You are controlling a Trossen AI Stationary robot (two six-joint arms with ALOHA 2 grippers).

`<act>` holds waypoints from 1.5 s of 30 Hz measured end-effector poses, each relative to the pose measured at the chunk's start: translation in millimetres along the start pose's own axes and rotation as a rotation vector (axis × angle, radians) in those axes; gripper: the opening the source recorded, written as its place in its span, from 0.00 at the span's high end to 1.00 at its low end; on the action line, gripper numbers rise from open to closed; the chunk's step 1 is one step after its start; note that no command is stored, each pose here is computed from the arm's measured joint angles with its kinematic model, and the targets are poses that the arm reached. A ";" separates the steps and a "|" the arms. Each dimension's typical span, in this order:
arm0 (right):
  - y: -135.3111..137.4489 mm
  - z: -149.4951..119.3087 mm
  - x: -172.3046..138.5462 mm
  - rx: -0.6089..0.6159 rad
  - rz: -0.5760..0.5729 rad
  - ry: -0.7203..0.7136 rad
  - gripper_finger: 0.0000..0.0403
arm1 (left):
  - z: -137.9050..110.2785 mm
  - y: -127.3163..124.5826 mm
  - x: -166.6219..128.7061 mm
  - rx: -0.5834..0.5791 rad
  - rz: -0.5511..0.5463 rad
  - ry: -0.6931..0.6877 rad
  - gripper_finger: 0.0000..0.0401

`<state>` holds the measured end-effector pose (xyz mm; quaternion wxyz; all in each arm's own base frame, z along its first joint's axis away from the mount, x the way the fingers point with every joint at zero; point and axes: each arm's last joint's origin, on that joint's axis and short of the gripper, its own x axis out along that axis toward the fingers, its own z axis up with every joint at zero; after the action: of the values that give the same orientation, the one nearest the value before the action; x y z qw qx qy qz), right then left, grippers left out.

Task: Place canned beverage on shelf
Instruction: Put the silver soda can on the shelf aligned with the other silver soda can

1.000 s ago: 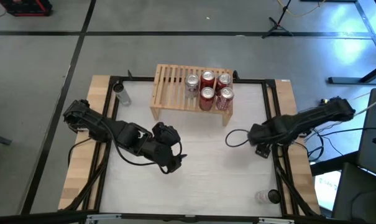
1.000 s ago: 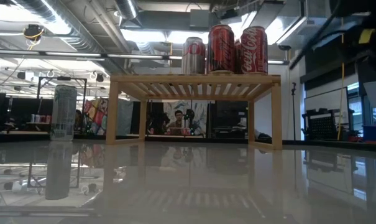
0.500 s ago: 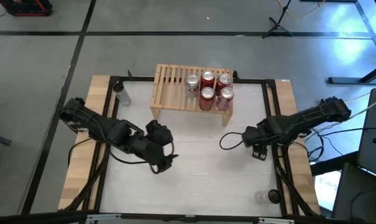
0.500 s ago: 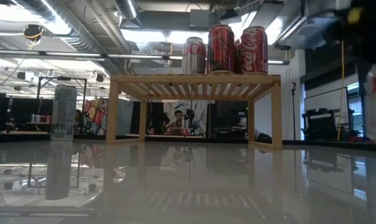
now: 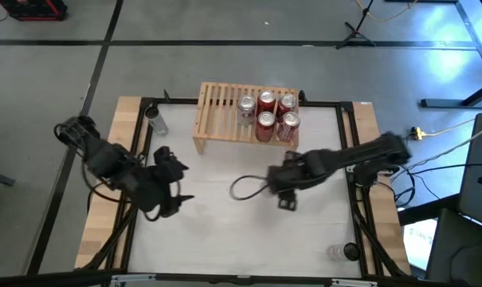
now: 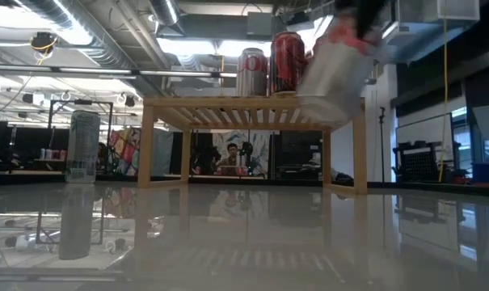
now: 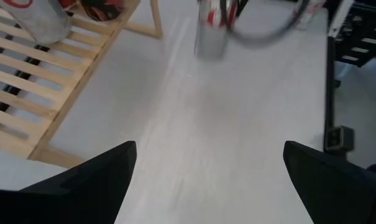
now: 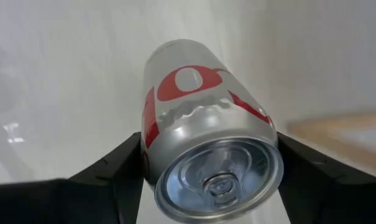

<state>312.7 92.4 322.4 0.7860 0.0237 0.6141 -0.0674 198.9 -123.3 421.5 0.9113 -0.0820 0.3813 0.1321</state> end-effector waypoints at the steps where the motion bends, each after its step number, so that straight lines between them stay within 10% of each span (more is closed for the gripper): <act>1: 5.0 10.7 3.7 -0.006 -0.004 0.019 0.33 | -0.9 1.4 -3.9 0.002 -0.008 -0.007 0.01; 12: 36.6 81.8 66.2 -0.026 0.075 0.188 0.33 | -5.5 7.3 -15.0 0.031 -0.004 -0.024 0.01; 34: 30.7 89.1 96.8 0.029 0.065 0.169 0.33 | -5.0 6.9 -14.8 0.050 -0.002 -0.032 0.01; 45: 33.5 97.6 96.3 0.028 0.092 0.077 0.03 | -3.3 4.6 -14.9 0.032 -0.031 -0.039 0.01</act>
<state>433.9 106.4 251.5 0.7638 0.0654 0.6410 -0.0388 185.2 -122.5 429.6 0.9217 -0.0704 0.3641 0.1135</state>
